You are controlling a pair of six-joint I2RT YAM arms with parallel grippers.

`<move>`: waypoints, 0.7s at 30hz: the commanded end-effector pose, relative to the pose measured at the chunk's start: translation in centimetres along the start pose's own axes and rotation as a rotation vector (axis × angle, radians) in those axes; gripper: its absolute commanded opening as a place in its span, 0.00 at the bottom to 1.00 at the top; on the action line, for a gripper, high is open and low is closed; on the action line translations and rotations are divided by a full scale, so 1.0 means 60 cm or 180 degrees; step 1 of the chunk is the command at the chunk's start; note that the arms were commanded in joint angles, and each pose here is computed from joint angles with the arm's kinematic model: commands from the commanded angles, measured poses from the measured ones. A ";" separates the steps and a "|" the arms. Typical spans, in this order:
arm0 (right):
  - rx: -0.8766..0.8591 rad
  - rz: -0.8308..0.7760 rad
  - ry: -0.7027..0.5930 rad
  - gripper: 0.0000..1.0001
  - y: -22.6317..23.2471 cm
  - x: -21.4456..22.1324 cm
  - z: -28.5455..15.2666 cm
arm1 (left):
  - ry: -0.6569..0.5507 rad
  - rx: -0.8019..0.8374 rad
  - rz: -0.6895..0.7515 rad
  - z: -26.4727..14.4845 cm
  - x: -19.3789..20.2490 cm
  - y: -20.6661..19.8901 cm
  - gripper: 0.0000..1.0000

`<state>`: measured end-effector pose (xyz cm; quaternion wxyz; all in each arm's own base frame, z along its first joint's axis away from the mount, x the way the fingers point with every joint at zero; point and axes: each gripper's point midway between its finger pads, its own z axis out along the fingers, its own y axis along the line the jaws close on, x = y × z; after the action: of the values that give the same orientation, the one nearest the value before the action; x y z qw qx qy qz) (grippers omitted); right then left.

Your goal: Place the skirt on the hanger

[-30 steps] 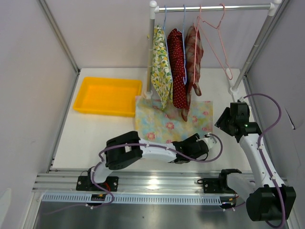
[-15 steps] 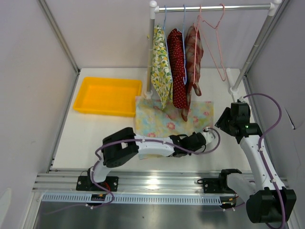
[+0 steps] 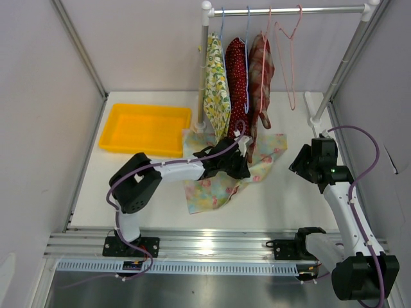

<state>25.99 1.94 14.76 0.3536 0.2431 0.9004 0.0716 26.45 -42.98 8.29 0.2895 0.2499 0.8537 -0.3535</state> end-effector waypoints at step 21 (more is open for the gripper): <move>-0.0168 -0.0016 -0.0208 0.63 0.020 -0.035 -0.028 | -0.0163 0.0818 0.0686 -0.133 0.010 -0.194 0.59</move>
<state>25.92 2.11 14.76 0.3523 0.2413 0.9010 0.0763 17.39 -43.63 11.40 0.2475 0.3309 0.8148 -0.4067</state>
